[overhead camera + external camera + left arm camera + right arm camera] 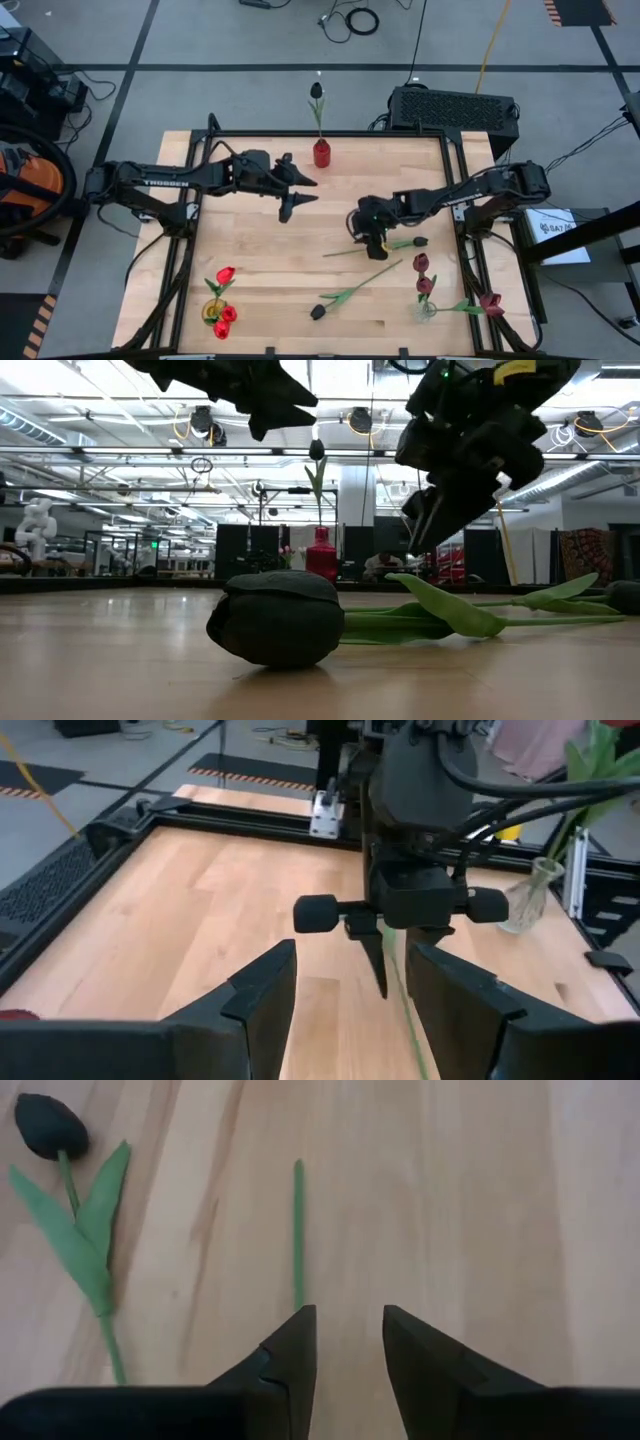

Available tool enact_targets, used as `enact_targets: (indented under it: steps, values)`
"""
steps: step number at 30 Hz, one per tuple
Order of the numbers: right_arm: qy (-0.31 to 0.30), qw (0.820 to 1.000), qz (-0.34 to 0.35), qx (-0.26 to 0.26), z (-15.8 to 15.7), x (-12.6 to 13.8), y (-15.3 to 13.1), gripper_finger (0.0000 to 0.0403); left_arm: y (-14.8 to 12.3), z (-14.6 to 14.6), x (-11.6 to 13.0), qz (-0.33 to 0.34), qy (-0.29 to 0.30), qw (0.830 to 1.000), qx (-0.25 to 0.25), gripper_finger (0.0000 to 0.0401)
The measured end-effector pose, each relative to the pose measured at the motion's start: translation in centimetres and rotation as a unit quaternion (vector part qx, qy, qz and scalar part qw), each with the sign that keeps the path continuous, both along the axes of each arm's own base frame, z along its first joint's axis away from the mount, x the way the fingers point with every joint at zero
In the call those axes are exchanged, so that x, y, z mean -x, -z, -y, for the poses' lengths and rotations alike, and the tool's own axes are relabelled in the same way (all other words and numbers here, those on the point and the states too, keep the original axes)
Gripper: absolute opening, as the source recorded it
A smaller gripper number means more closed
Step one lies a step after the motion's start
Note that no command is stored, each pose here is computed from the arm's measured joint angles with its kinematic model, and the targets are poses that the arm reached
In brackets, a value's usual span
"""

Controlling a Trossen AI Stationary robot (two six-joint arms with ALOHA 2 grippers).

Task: Sort flowers into vase by color
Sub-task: Put the top black flower into the red vase

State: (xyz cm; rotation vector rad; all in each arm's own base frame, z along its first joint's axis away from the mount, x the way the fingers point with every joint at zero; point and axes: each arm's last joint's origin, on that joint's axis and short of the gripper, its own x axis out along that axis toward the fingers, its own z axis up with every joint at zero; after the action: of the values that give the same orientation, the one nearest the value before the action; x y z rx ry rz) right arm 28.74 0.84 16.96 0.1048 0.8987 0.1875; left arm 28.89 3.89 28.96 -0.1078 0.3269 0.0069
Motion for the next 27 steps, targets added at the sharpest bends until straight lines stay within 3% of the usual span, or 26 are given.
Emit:
enact_targets:
  steps: [10,27]
  values:
    - [-0.003,0.999,-0.014,0.037,-4.1,0.6,0.2,0.0105,-0.1,1.6,-0.2,0.007,0.041,0.999,-0.008,0.0194]
    - [-0.023,0.999,-0.035,0.032,-4.5,0.5,1.2,0.0105,-0.1,2.7,-0.3,0.006,0.058,0.998,-0.007,0.0194]
